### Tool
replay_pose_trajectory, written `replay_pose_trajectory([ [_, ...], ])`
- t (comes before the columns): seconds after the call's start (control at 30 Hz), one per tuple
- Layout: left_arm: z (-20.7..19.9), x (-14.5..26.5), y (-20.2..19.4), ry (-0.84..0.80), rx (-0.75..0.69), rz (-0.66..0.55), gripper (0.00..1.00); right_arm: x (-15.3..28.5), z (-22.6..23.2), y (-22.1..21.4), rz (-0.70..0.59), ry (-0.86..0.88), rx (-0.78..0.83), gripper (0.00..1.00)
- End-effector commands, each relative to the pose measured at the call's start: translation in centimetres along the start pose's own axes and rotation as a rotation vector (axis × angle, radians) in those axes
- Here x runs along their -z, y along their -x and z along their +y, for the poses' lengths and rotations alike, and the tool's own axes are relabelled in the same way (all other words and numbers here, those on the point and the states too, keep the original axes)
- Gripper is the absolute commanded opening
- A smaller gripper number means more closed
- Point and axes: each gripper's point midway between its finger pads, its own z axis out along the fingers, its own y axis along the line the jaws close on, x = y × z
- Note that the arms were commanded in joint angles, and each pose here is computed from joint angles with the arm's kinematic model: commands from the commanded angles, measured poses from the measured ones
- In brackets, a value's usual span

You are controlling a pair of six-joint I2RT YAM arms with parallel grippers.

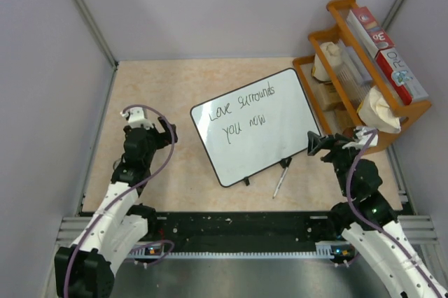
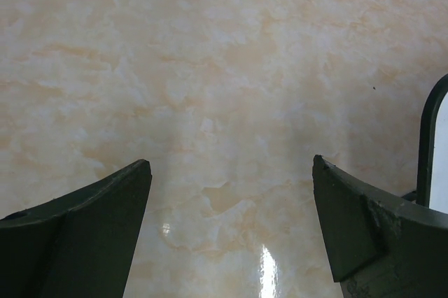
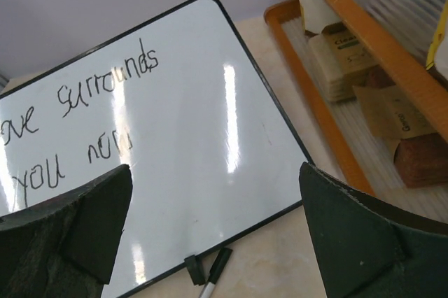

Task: Write a sentence on the whiteboard
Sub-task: Reset both arms

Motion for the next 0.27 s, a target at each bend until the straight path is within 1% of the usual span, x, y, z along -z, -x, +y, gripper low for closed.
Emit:
replay_pose_trajectory([
  [0.0,0.3,0.0,1.1,0.012,-0.009,-0.068,0.99,0.2,-2.1,2.8,-0.176,-0.079,0.084,0.99],
  [0.1,0.3,-0.1,1.3,0.002,-0.029,-0.098,0.99,-0.1,-3.1,2.4,-0.195,-0.127,0.104,0.99],
  [0.17,0.2,-0.3,1.4,-0.011,-0.045,-0.114,0.98,-0.5,-4.6,1.0,-0.181,-0.193,0.134,0.99],
  [0.2,0.2,-0.3,1.5,-0.011,-0.054,-0.12,0.98,-0.6,-4.5,2.0,-0.243,-0.201,0.112,0.99],
  [0.23,0.4,-0.3,1.4,-0.007,-0.064,-0.126,0.99,-1.2,-5.4,0.4,-0.219,-0.232,0.15,0.99],
])
